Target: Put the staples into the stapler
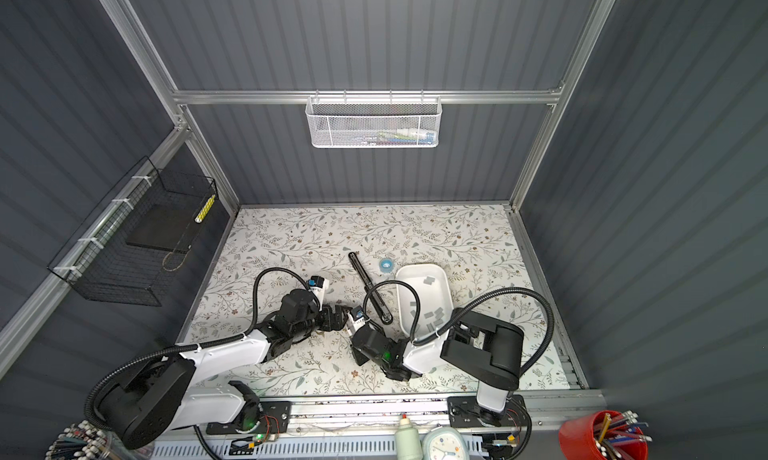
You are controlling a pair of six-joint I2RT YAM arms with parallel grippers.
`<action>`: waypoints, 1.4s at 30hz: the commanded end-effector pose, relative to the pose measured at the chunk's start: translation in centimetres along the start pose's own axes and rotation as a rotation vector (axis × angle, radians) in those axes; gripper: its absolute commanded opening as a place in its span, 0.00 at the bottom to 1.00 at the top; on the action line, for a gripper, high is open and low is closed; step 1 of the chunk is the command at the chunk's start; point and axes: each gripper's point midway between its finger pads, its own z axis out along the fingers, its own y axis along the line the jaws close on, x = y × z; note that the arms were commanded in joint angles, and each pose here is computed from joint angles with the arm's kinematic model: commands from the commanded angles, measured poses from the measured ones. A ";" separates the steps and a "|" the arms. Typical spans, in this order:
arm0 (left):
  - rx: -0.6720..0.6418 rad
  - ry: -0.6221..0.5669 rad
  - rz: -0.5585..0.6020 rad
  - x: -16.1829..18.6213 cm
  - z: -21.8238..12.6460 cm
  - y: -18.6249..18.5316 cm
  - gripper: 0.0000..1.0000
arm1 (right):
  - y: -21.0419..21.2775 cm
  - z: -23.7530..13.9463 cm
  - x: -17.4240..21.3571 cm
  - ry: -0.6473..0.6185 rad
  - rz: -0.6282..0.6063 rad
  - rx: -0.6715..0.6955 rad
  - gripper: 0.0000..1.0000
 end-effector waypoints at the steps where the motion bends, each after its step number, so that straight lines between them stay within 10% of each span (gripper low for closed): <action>1: 0.006 -0.026 0.012 -0.4 -1.1 -0.3 0.93 | -0.1 -0.4 0.3 0.002 0.020 -0.005 0.28; 28: -0.244 -0.082 0.125 -2.9 -1.1 3.2 0.86 | -0.2 -0.1 -0.1 -0.009 -0.023 0.016 0.29; 42: -0.101 -0.043 0.215 -1.7 0.6 1.3 0.87 | 0.1 -0.1 0.0 -0.006 -0.014 0.000 0.29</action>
